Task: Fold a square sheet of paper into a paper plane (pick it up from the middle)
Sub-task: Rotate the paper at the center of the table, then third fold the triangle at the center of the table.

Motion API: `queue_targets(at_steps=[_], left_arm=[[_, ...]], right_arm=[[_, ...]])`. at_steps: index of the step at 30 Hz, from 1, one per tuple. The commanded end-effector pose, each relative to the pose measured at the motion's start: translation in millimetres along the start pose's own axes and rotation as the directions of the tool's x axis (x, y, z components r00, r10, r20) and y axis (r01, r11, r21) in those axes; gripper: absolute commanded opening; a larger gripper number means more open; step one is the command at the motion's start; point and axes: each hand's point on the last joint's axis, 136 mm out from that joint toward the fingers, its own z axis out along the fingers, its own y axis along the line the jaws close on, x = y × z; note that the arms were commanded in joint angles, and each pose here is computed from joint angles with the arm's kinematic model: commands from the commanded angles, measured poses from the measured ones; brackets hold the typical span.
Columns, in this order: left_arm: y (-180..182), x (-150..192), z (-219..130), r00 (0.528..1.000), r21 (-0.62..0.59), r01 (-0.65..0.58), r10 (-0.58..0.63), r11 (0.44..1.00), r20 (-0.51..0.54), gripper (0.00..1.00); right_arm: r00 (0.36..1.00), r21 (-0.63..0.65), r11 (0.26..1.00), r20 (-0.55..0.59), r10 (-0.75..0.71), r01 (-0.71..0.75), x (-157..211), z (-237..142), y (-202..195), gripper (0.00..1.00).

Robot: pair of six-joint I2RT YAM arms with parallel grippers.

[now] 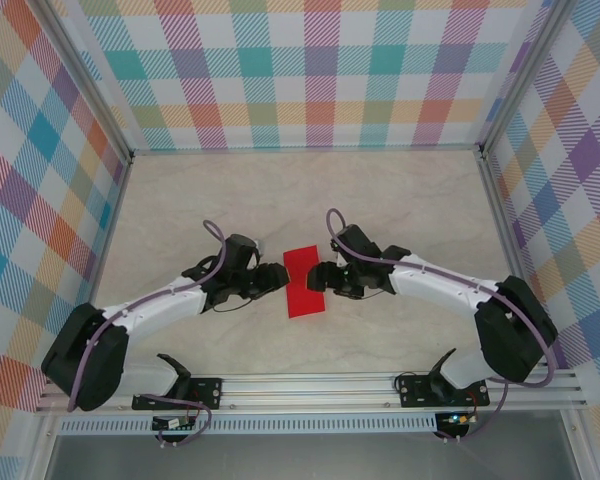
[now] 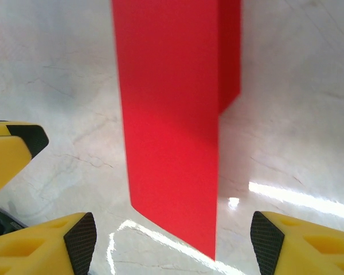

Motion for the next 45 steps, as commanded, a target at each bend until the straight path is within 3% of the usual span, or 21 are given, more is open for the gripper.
queue_targets(at_steps=[1, 9, 21, 35, 42, 45], left_arm=[[-32, -6, 8, 0.999, 0.085, -0.035, 0.035, 0.996, 0.002, 0.43], [-26, -1, 25, 0.999, 0.063, -0.011, 0.013, 0.998, -0.030, 0.38], [-16, 7, 45, 0.997, 0.033, 0.014, -0.011, 0.999, -0.076, 0.31], [-3, 10, 52, 0.996, -0.010, 0.016, -0.017, 1.000, -0.087, 0.28], [3, 14, 58, 0.994, -0.024, 0.020, -0.022, 1.000, -0.107, 0.27], [6, 16, 61, 0.993, -0.037, 0.022, -0.026, 0.999, -0.118, 0.26]], right_arm=[[0.993, -0.009, 0.994, 0.020, 0.113, -0.113, 3, -2, -9, 0.74], [0.977, -0.122, 0.970, -0.058, 0.205, -0.211, 20, 19, -10, 0.67], [0.965, -0.147, 0.957, -0.117, 0.234, -0.250, 31, 29, -11, 0.43], [0.958, -0.159, 0.950, -0.149, 0.245, -0.267, 39, 31, -12, 0.34], [0.958, -0.167, 0.948, -0.148, 0.247, -0.270, 38, 28, -10, 0.14], [0.959, -0.173, 0.948, -0.146, 0.242, -0.266, 36, 28, -7, 0.11]])
